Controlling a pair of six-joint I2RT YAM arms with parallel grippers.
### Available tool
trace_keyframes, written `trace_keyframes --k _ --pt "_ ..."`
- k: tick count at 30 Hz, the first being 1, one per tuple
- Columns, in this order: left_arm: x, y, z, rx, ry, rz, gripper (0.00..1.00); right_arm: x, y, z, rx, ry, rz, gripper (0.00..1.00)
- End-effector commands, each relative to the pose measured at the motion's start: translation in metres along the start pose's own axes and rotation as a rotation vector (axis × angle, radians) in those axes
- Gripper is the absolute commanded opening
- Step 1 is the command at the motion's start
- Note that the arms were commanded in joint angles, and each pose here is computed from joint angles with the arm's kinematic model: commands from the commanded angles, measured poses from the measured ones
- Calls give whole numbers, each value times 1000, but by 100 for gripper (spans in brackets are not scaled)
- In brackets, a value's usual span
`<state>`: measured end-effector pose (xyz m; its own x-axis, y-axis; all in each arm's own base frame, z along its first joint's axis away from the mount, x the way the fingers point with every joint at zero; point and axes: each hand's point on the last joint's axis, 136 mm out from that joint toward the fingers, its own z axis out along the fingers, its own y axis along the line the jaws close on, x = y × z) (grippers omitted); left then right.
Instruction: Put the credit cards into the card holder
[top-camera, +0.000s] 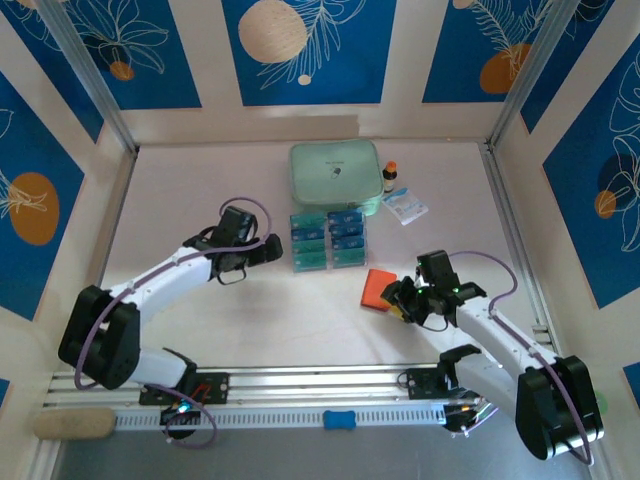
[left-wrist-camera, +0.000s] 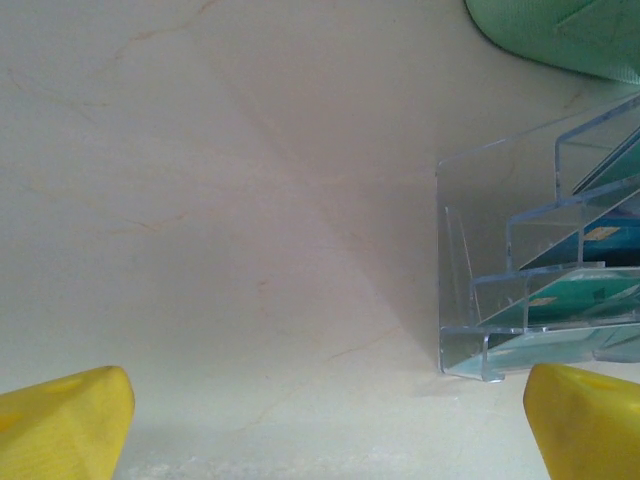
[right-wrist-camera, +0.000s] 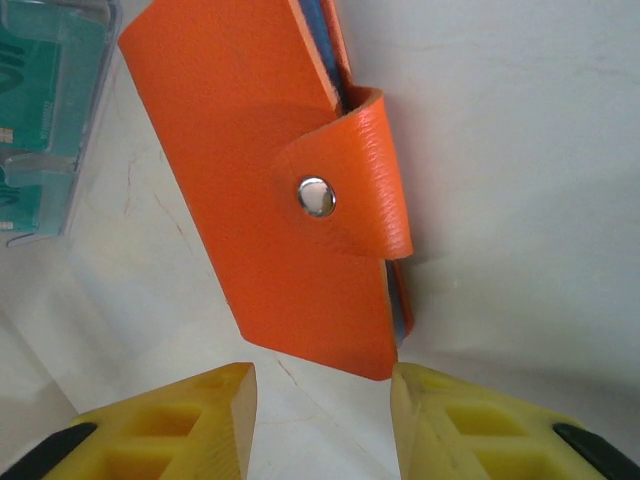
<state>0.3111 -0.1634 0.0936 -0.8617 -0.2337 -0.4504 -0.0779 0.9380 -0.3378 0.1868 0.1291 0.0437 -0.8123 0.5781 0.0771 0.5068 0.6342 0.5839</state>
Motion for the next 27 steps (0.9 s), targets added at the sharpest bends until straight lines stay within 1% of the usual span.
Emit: trace_keyframes --k 1,11,14,18,21,23,25,26,27 --pt "-6 -14 -2 36 -7 -5 100 5 -4 3 5 31 13 40" --pt "-7 -22 -3 43 -6 4 100 1 -10 8 25 22 13 40" --pt "-8 -24 -3 46 -9 3 100 -2 -9 11 23 21 12 38" --pt "-9 -27 -4 51 -8 7 100 -6 -6 15 23 21 10 32" --pt "-8 -28 -5 51 -8 11 100 -8 -3 17 17 26 4 26" --pt "-7 -28 -4 50 -5 13 100 -8 -1 17 13 27 -5 17" --pt "-6 -28 -4 51 -2 10 100 -7 2 17 1 39 -15 2" --pt "-6 -28 -4 55 -1 7 100 -6 5 16 -9 46 -23 0" --pt "-6 -29 -5 60 -1 3 100 -5 9 15 -24 54 -33 0"
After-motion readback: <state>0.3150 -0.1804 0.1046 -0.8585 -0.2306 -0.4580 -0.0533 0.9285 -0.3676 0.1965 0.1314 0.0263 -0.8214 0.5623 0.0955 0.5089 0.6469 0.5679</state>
